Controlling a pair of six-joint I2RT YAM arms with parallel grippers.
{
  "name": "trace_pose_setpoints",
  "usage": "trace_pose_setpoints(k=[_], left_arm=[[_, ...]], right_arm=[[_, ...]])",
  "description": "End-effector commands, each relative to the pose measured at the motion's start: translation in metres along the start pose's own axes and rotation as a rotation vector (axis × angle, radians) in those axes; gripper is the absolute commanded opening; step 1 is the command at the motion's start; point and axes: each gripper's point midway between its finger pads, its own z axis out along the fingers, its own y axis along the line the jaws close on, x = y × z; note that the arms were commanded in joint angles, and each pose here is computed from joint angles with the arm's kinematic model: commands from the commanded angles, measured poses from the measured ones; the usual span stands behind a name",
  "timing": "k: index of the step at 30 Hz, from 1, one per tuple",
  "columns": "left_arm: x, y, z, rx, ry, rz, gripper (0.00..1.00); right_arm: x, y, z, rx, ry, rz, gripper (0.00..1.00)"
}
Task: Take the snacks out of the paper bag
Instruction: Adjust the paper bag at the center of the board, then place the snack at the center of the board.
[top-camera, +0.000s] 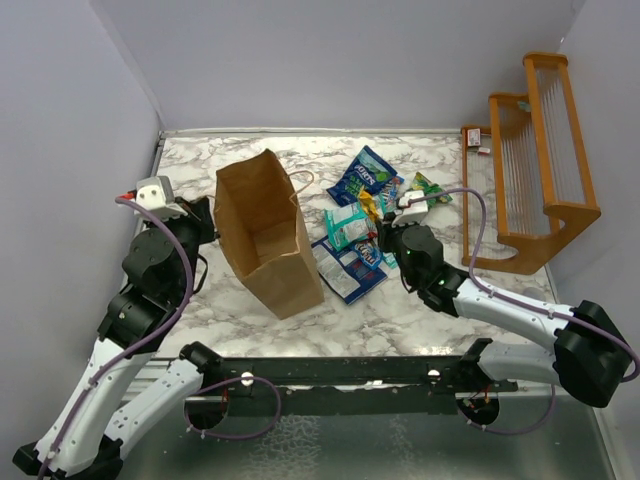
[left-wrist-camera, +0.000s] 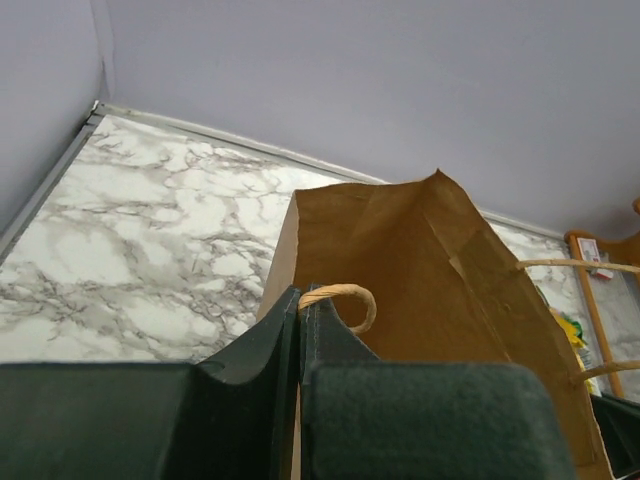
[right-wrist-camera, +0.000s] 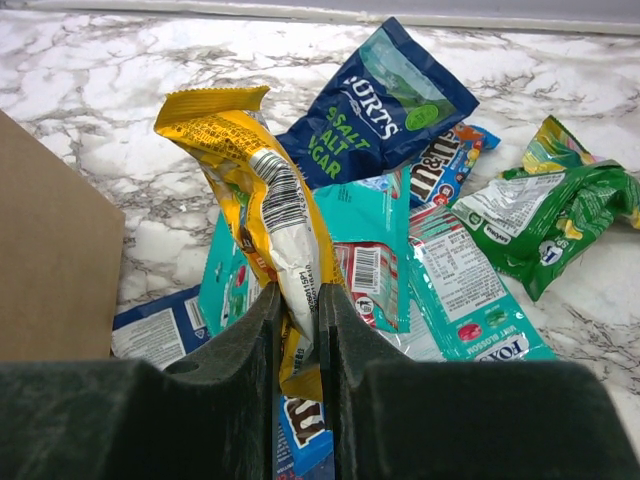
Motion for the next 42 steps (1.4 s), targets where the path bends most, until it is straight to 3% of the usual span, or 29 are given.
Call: trace_pose_setpoints(k=[1,13,18,30,32,36,42], left_arm=[[0.0,0.021,-0.01,-0.076,-0.008,0.01,0.0],[-0.013,0.028,-0.016,-0.098,-0.031,0.055,0.0],[-0.036,0.03,-0.019,-0.118,-0.076,0.106,0.0],[0.013,0.014,-0.003,-0.048,0.035,0.036,0.01],[0.016,0.018,-0.007,-0.056,0.043,0.022,0.08],[0.009,0.023,-0.02,-0.053,0.032,0.001,0.31],[-0.016,0.022,-0.038,-0.025,0.004,-0.041,0.6]], right_arm=[[-0.003,0.006,0.003,-0.021,0.006,0.023,0.03],[0.016,0.02,0.01,-0.068,0.077,0.03,0.03],[0.018,0.02,0.01,-0.072,0.083,0.019,0.03],[0.041,0.033,0.013,-0.134,0.158,0.001,0.03],[0.046,0.034,0.013,-0.141,0.171,0.002,0.03],[0.055,0.041,0.012,-0.178,0.201,0.013,0.04],[0.077,0.057,0.011,-0.248,0.267,0.044,0.23]])
